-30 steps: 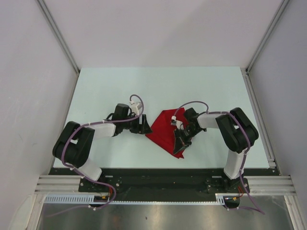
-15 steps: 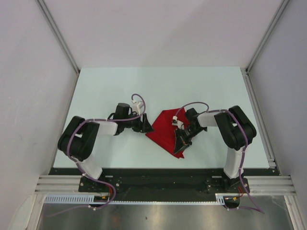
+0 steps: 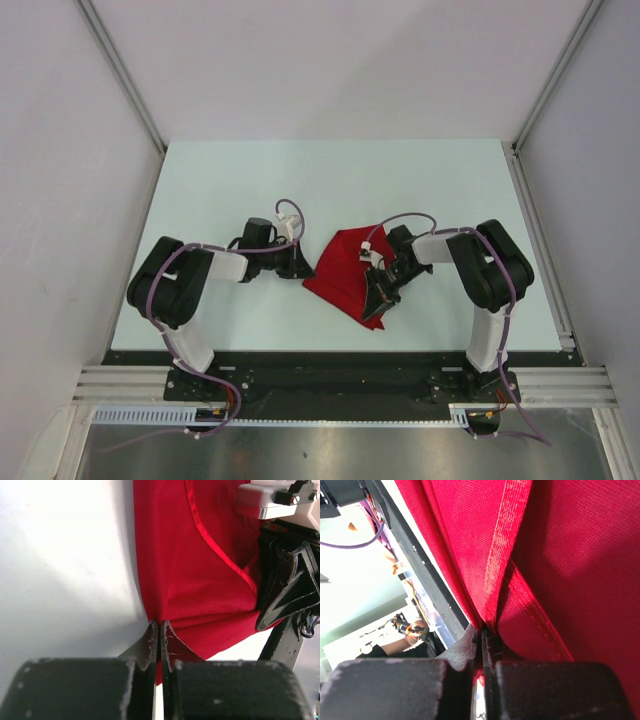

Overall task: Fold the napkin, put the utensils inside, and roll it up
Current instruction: Roll the napkin with the utensil

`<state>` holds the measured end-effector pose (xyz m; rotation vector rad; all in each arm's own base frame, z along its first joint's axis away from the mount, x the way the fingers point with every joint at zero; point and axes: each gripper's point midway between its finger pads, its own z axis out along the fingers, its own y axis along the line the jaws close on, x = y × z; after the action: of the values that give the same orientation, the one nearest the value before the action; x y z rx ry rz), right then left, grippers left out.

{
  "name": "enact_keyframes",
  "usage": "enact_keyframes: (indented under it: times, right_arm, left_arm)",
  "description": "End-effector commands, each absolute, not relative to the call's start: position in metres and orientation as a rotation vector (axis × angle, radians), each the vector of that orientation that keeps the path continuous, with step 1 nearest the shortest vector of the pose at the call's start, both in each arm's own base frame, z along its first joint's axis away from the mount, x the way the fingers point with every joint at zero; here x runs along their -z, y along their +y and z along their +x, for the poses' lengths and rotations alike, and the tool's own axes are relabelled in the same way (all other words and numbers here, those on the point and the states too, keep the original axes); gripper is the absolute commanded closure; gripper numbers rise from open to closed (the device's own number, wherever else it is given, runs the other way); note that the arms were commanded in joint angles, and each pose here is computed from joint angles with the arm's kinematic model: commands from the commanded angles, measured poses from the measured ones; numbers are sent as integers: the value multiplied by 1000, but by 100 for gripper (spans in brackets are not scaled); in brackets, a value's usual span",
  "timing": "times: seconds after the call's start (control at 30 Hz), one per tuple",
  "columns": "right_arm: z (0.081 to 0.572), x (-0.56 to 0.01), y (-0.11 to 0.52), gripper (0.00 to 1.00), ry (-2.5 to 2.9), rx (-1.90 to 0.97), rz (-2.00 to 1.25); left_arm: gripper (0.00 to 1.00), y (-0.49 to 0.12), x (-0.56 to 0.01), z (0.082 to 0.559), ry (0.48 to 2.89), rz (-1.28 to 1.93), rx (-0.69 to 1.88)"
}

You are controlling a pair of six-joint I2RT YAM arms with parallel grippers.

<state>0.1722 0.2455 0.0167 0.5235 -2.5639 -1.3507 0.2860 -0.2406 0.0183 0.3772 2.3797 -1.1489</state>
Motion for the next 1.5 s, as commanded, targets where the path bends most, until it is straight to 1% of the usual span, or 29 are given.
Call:
enact_keyframes:
  times: [0.0,0.03,0.07,0.13,0.17,0.2,0.27,0.3,0.33,0.37,0.4,0.43,0.47,0.53,0.57,0.6,0.63,0.67,0.7,0.77,0.8,1.0,1.23,1.47]
  right_arm:
    - [187,-27,249,85,-2594,1391,558]
    - [188,-33,249,81,-2597,1397,558]
    - [190,-37,250,68,-2606,1403,569]
    - [191,-45,248,55,-2623,1387,568]
    - [194,-52,246,50,-2658,1375,585]
    - [198,-59,246,42,-2684,1371,600]
    - [204,-66,241,37,-2746,1313,591]
    - [209,-77,239,32,-2799,1299,621]
    - [218,-86,240,30,-2850,1282,646]
    - [227,-87,237,29,-2947,1188,667]
    - [236,-100,237,28,-3040,1155,715]
    - [249,-109,238,28,-3141,1115,761]
    - [255,-108,240,28,-3250,978,841]
    - [269,-130,254,27,-3416,954,986]
    - [273,-125,251,28,-3489,833,1043]
    - [262,-129,268,28,-3488,832,1180]
    - [266,-134,277,29,-3528,835,1254]
    - [266,-132,280,31,-3555,772,1310]
    - [256,-130,293,32,-3517,765,1436]
    - [255,-123,304,35,-3517,716,1521]
    - [248,-119,313,37,-3477,705,1618]
    - [237,-86,333,42,-3383,637,1767]
    - [227,-63,338,51,-3303,654,1810]
    - [227,-45,336,51,-3285,597,1794]
  left_arm:
    - [100,-241,-9,277,2420,385,1164]
    - [100,-241,-9,277,2420,384,1162]
    - [100,-240,-9,277,2421,383,1158]
    - [100,-240,-9,277,2430,378,1152]
    - [100,-240,-10,278,2427,378,1151]
    - [100,-240,-11,279,2427,376,1145]
    - [100,-239,-10,279,2434,372,1141]
    - [100,-239,-11,279,2435,369,1140]
    - [100,-239,-10,278,2441,370,1141]
    - [100,-239,-12,279,2440,368,1140]
    - [100,-239,-11,279,2446,363,1137]
    - [100,-238,-10,280,2453,358,1129]
    - [100,-238,-9,279,2470,349,1126]
    - [100,-237,-7,279,2491,340,1118]
    - [100,-236,-6,279,2506,328,1109]
    - [100,-235,-6,280,2512,323,1106]
    - [100,-235,-6,280,2517,321,1103]
    - [100,-235,-6,281,2522,313,1095]
    - [100,-234,-4,279,2542,306,1092]
    - [100,-234,-3,280,2554,298,1092]
    - [100,-234,-2,280,2565,292,1090]
    - [100,-234,0,279,2587,280,1092]
    - [100,-234,-1,280,2589,274,1092]
    - [100,-235,-4,281,2583,279,1091]
